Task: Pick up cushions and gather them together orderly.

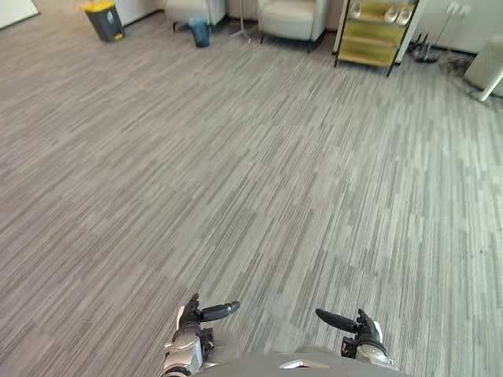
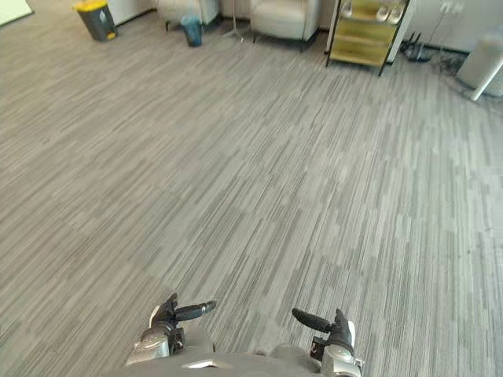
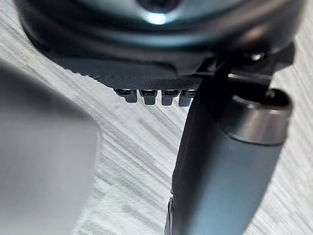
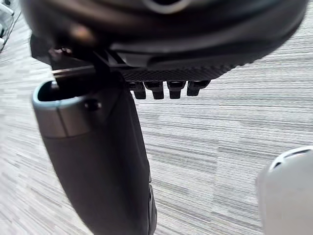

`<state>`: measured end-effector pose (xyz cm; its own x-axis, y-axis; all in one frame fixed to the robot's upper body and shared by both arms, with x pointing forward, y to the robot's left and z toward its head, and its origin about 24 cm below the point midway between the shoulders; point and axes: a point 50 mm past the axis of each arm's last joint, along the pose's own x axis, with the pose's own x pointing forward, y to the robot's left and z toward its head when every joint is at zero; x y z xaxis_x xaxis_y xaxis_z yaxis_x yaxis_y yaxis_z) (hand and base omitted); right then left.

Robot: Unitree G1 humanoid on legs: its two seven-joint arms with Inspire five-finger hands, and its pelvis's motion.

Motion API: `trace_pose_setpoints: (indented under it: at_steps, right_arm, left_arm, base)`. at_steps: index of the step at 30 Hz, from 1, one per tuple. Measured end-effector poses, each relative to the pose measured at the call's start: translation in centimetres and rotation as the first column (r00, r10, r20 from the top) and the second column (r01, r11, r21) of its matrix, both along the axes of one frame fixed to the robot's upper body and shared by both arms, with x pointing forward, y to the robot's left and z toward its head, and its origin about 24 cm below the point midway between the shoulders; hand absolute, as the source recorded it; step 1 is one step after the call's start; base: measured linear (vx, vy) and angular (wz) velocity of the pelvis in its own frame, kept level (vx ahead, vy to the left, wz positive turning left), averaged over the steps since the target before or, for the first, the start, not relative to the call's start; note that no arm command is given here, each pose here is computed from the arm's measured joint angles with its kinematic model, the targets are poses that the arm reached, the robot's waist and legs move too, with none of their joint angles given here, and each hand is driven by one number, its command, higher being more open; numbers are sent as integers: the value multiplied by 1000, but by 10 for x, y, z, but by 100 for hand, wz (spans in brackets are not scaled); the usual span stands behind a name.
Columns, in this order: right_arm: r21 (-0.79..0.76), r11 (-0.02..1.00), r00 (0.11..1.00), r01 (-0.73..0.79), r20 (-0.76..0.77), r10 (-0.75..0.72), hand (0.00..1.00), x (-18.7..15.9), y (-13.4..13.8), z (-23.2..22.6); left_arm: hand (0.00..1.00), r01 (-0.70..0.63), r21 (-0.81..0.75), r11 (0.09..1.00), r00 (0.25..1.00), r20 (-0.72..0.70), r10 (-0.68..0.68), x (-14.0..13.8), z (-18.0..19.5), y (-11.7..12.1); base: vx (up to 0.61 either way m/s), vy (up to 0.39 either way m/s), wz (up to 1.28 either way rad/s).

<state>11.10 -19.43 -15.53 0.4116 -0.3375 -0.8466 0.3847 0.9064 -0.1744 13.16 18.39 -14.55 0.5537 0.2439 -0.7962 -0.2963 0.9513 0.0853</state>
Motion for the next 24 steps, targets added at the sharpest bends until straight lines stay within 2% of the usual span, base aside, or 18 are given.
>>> trace_pose_setpoints:
  at_steps: [4,6,10,11,13,16,20,24]
  right_arm:
    - [26,1000,1000,-8,5,8,100,7,10,0]
    - [45,998,999,-33,11,32,100,10,19,0]
    - [73,997,1000,-20,-11,21,100,3,28,-3]
    - [57,998,1000,-6,-20,7,100,-6,21,-4]
    - [57,998,1000,0,-1,0,100,-2,20,-2]
    - [16,1000,999,3,53,-4,100,7,5,5]
    - [2,1000,998,27,57,-27,100,5,-2,5]
    - [-14,999,998,36,45,-36,100,8,-12,5]
  left_arm:
    - [100,-39,-13,999,998,43,39,4,3,1]
    - [100,-11,8,1000,999,46,11,7,5,7]
    - [100,-31,23,999,998,47,30,7,6,15]
    - [100,-6,24,1000,999,35,6,4,5,11]
    - [100,36,43,998,999,6,-36,3,3,15]
    - [100,39,23,999,998,-44,-38,-3,-3,8]
    - [100,49,19,999,997,-56,-48,-7,-5,6]
    - [100,67,-20,998,993,-99,-68,-16,-11,-9]
  base:
    - [547,-5,-88]
    - [675,-16,-73]
    - [460,29,-36]
    - [518,101,-30]
    - [503,-17,-1]
    - [598,-154,9]
    - [600,-295,46]
    - [646,-418,3]
